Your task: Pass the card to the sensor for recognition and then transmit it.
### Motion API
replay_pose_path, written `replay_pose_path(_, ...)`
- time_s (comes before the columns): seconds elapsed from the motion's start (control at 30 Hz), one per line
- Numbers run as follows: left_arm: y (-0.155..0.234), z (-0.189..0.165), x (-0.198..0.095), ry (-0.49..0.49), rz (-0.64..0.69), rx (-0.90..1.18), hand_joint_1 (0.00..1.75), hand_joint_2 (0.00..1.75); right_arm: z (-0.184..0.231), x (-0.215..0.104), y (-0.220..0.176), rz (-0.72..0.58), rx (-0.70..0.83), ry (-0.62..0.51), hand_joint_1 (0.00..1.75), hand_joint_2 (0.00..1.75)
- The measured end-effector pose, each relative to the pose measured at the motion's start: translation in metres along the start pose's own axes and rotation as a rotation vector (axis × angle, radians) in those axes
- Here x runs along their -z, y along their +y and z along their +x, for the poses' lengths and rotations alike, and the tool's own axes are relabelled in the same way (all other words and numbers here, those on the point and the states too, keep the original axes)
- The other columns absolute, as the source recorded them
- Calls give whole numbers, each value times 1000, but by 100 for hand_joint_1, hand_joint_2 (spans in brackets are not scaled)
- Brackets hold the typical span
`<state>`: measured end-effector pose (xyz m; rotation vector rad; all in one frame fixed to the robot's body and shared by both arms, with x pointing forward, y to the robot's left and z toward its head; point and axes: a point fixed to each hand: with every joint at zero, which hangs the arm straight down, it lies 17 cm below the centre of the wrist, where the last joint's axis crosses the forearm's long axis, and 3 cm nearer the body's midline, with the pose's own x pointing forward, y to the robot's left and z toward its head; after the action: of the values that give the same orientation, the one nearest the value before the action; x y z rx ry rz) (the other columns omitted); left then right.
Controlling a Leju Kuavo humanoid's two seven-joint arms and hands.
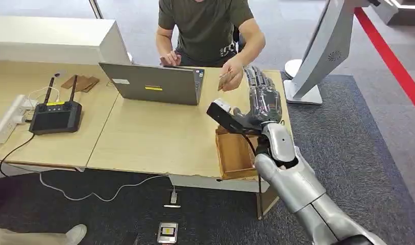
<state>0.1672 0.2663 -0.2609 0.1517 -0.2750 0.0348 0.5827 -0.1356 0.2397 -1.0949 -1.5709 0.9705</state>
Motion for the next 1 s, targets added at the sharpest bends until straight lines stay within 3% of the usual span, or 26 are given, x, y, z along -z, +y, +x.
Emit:
replay_pose_path(0.2, 2, -8, 0, 3, 8, -21, 0, 175, -64, -4, 2, -29, 247, 159, 0, 175)
replay_pose_path(0.33, 8, -16, 1, 2, 25, -44, 0, 175, -145, -25, 22, -27, 508, 320, 0, 175)
replay_pose_path(0.47, 17, -25, 2, -5, 54, -75, 0, 175, -257, -73, 51, -64, 752, 525, 0, 175)
replay_pose_path(0.53, 21, -29, 2, -10, 61, -92, 0, 175, -320, -115, 70, -92, 789, 651, 0, 175)
replay_pose_path(0.67, 26, -36, 2, -5, 72, -131, 0, 175, -400, -217, 120, -52, 808, 918, 0, 175)
replay_pose_path(0.73, 29, -40, 2, 5, 78, -160, 0, 175, -426, -297, 162, 23, 848, 1115, 0, 175)
replay_pose_path(0.87, 33, -52, 2, 28, 76, -199, 0, 175, -424, -443, 229, 198, 930, 1447, 0, 175)
replay_pose_path(0.93, 35, -52, 2, 31, 73, -217, 0, 175, -397, -514, 261, 276, 1049, 1704, 0, 175)
replay_pose_path(1.0, 36, -52, 3, 34, 75, -231, 0, 175, -371, -558, 277, 297, 1113, 1894, 0, 175)
